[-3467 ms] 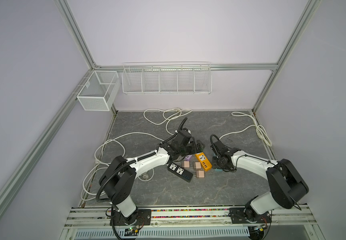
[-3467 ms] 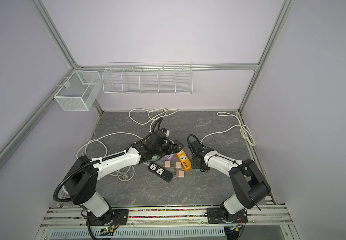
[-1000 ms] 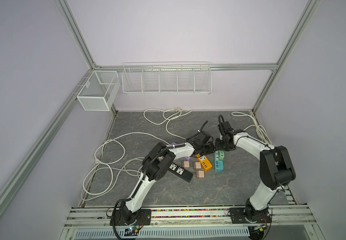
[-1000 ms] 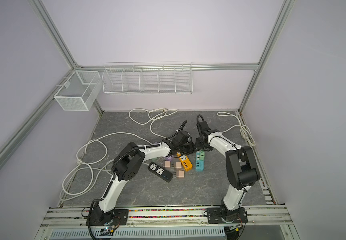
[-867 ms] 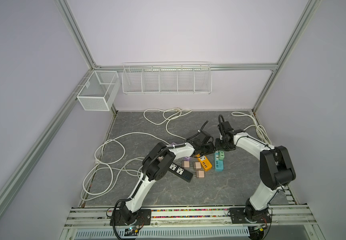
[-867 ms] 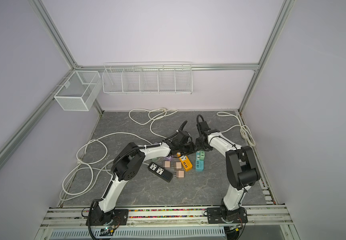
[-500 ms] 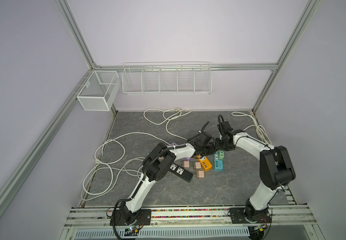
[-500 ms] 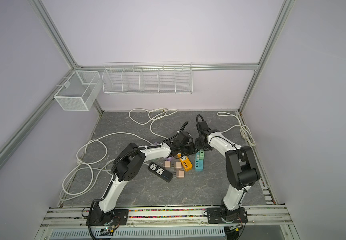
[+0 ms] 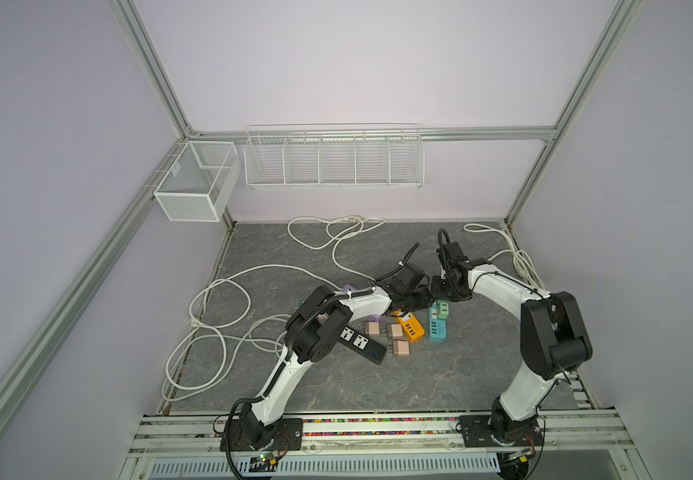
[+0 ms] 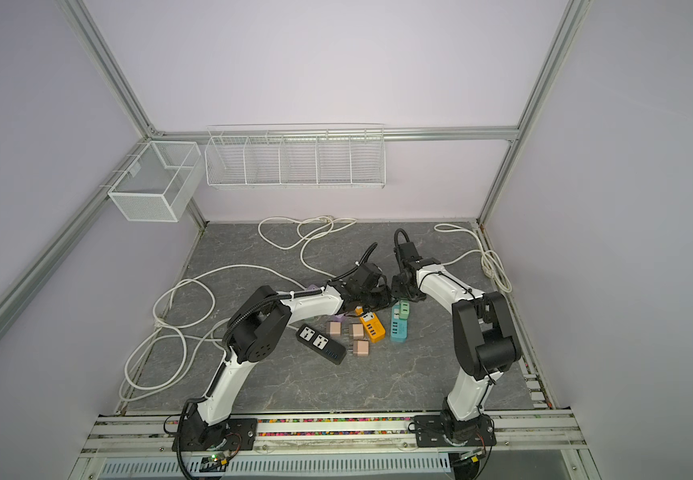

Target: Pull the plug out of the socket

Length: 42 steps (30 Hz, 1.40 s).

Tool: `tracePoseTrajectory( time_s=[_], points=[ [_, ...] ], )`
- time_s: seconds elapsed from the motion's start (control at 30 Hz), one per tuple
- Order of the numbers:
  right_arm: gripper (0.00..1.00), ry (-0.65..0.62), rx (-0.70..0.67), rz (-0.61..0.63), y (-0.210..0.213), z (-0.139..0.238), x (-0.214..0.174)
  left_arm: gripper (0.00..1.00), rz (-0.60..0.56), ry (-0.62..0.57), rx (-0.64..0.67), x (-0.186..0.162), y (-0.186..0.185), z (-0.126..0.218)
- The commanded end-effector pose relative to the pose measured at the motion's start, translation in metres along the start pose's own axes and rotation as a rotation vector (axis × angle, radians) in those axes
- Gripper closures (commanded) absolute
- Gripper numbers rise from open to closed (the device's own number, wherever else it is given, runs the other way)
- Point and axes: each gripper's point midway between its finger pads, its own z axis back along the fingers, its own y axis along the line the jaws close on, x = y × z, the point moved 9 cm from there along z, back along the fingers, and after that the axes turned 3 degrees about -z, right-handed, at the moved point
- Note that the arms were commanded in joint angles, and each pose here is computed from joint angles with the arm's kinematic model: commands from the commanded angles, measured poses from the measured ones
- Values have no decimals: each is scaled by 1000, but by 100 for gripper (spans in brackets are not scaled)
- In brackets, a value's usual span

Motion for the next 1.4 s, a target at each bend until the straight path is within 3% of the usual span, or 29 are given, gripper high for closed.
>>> tracePoseTrajectory(
  time_s=[0.0, 0.63, 0.8, 1.13, 1.37],
  points=[
    [86, -60, 32, -7, 10, 18, 11, 63, 21, 66, 133, -20, 26, -5],
    [89, -77, -19, -5, 3, 23, 16, 70, 15, 141, 289, -44, 55, -9],
    [90, -76, 32, -13, 13, 20, 17, 71, 26, 159, 280, -49, 60, -12],
    [90, -74, -9, 6, 0, 23, 16, 71, 12, 158, 308, -49, 62, -6],
    [91, -79, 2, 8, 18, 22, 13, 71, 14, 149, 344, -49, 63, -4]
  ],
)
